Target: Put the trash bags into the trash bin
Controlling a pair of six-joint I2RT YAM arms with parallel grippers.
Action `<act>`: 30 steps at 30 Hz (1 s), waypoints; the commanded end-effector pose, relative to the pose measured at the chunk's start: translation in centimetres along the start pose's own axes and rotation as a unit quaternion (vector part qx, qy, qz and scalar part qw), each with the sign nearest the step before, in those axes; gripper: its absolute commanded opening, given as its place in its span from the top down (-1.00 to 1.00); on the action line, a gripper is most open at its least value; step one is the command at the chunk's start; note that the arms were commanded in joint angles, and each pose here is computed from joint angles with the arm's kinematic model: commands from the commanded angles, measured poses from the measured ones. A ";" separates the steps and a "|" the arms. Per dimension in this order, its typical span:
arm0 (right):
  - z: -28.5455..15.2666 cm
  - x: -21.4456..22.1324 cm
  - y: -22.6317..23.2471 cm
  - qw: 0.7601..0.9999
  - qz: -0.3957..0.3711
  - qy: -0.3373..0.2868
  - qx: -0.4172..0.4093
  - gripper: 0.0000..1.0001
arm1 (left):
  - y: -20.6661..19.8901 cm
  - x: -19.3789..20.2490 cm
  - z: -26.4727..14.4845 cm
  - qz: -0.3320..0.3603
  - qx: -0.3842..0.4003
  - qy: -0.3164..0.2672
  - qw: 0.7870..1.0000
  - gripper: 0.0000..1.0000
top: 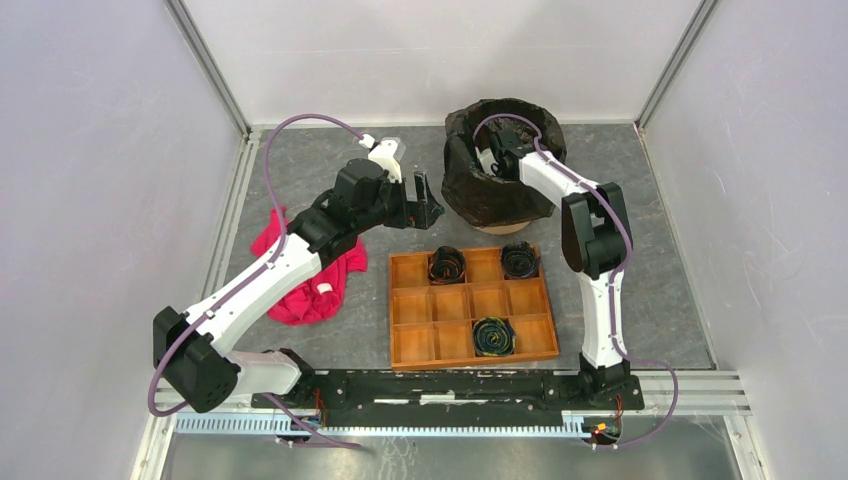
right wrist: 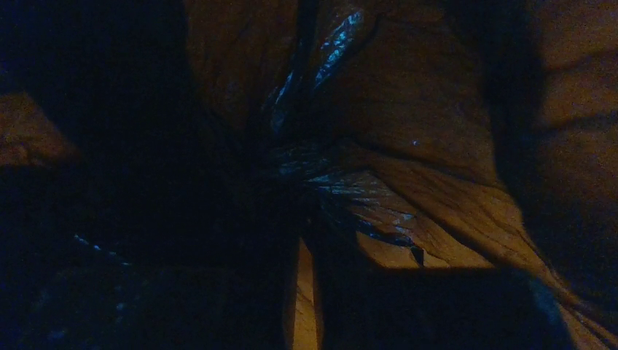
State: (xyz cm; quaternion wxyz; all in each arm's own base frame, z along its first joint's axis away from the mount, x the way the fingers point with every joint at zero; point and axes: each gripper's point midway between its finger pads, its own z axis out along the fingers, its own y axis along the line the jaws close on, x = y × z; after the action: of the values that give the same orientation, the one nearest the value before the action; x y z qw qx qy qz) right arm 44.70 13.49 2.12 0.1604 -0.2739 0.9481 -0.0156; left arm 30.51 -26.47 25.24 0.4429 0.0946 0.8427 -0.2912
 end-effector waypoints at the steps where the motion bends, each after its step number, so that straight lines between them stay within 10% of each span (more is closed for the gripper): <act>1: 1.7 0.4 0.8 1.000 -0.004 0.011 -0.019 0.66 | -0.6 -0.7 0.0 0.018 0.015 -0.015 1.000 -1.00; 30: -24.7 -8.9 -1.1 0.954 0.020 -0.298 0.032 -0.60 | 0.7 -1.2 0.1 0.021 -0.013 -0.021 0.999 -1.00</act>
State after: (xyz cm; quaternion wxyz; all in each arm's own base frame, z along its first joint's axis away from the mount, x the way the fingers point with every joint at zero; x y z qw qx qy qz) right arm 45.77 15.33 20.27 0.3588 -0.2386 0.9019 0.0301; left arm 30.43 -26.51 24.87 0.4401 0.0960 0.8436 -0.2922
